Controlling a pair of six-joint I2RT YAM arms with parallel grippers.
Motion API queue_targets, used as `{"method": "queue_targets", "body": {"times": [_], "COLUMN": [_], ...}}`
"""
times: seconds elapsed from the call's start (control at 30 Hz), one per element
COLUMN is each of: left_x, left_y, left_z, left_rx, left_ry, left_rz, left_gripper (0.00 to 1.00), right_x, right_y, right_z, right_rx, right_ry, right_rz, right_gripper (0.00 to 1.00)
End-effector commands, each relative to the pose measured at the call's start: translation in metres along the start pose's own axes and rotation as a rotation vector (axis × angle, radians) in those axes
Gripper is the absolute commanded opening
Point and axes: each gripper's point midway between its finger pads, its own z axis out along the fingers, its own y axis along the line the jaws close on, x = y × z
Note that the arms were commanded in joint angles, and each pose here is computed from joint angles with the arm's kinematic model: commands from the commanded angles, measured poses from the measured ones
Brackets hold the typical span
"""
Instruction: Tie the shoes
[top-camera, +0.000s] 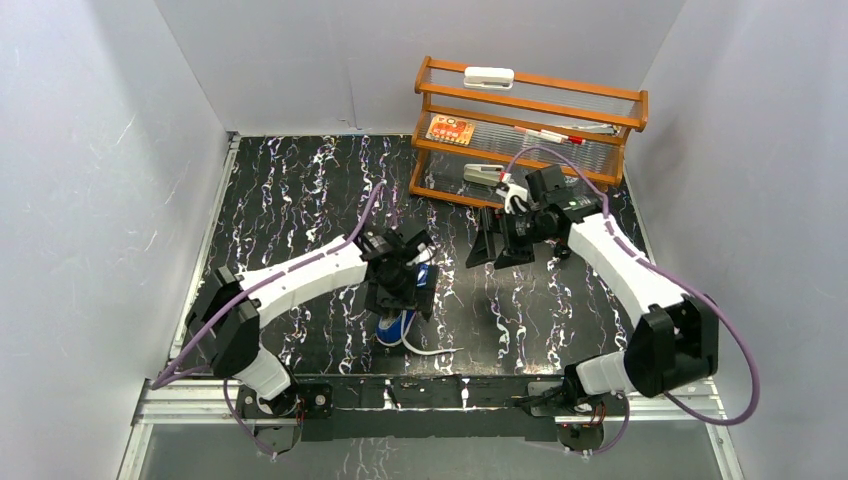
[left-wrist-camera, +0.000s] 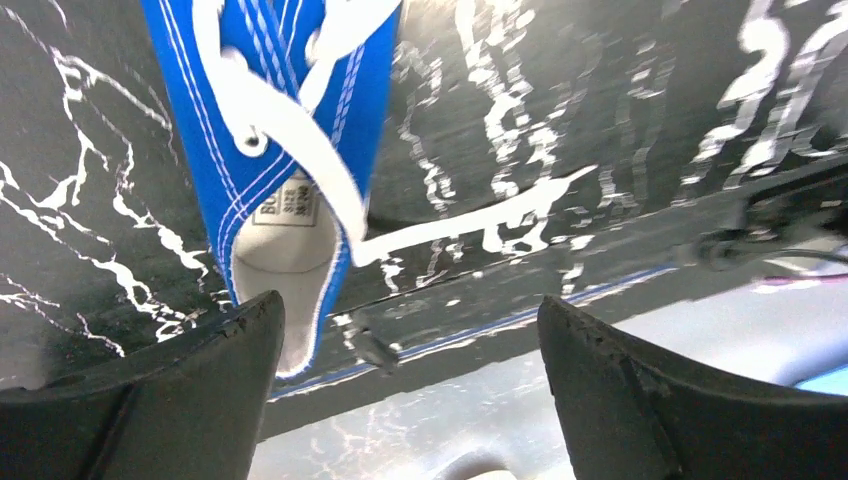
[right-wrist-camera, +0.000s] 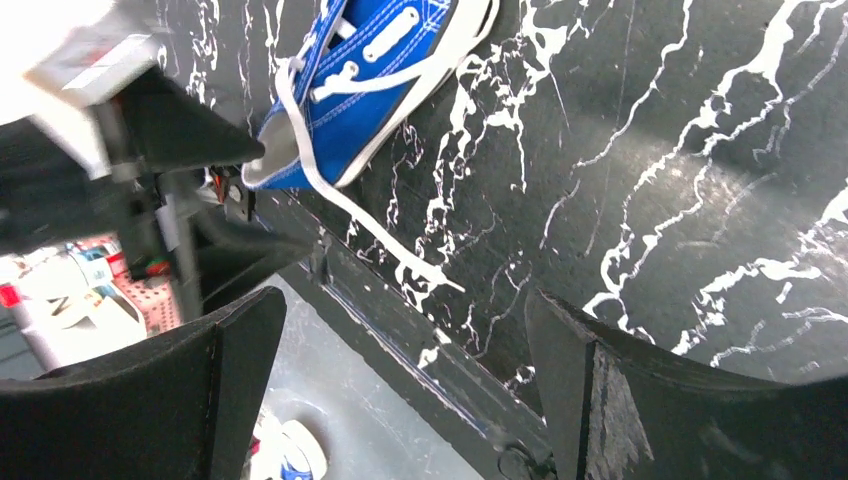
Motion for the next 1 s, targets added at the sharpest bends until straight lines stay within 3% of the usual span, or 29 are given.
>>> {"method": "queue_targets", "body": {"times": [0.0,0.17,0.3,0.47,0.57,0.63,0.7,0.9,0.97], "left_x": [-0.039,-0.083,-0.097,-0.089,-0.08,-0.071,-0.062,-0.044,-0.04], "left_y": [-0.009,0.018,0.033,0.04,0.037,0.033,0.032,0.025,0.023], "left_z": [-0.053,-0.072,-0.063,-0.047,-0.036,-0.027,-0.021,-0.02,-0.019], "left_rx": [0.067,0.126,0.2,0.345,0.403,0.443,0.471,0.536,0.557], "left_ry": [-0.118,-0.17,-0.159,-0.115,-0.066,-0.035,-0.014,0.03,0.05], "left_rz": [-0.017,-0.123,-0.199,-0.302,-0.341,-0.376,-0.405,-0.426,-0.442], "left_gripper": [0.97,0.98,0.98,0.98,0.96,0.92,0.85,0.82,0.81], "right_x": [-0.029,-0.045,-0.044,-0.042,-0.031,-0.026,-0.022,-0.02,-0.022], "right_y": [0.005,0.002,-0.012,-0.014,-0.013,-0.013,-0.014,-0.013,-0.011], "right_z": [0.024,0.061,0.096,0.133,0.15,0.157,0.163,0.188,0.196], "right_rx": [-0.036,-0.079,-0.019,0.003,0.001,0.006,-0.007,-0.047,-0.054], "right_ry": [-0.048,0.019,0.055,0.082,0.12,0.117,0.102,0.118,0.109], "right_rz": [0.04,0.14,0.415,0.54,0.582,0.596,0.616,0.655,0.654], "right_gripper": [0.99,0.96,0.91,0.78,0.66,0.63,0.53,0.46,0.38]}}
